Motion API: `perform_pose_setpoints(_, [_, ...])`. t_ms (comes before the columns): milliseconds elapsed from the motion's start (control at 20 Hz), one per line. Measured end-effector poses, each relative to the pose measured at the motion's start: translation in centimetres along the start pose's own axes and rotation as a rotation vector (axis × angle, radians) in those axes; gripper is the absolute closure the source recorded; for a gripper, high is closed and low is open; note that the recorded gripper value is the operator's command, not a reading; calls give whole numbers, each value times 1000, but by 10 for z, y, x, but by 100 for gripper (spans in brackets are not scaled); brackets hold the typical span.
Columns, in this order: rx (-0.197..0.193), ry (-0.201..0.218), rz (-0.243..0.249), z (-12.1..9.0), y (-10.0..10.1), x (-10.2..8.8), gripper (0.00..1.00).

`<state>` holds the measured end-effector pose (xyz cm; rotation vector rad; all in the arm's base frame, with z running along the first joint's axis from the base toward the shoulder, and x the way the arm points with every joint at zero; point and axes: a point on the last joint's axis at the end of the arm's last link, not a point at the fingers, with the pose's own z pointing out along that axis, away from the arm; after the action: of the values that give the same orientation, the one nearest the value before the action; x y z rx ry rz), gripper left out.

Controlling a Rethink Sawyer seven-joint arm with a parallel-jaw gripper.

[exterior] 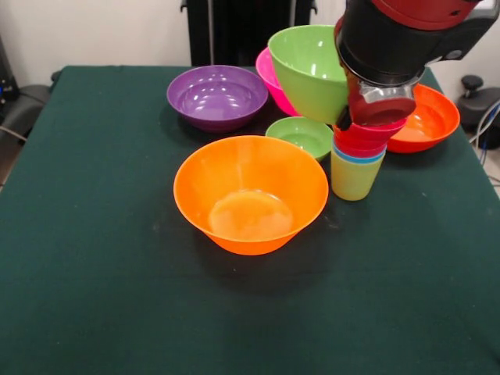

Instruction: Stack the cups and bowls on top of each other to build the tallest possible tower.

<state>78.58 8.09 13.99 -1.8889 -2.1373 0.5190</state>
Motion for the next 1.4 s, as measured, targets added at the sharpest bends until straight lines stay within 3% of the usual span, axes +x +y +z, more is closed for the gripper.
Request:
perform_pose_setpoints(900, [-7,-19,-19,-5,3,5,100])
perform_pose_setpoints(1400, [-10,-2,-44,-2,5,23,100])
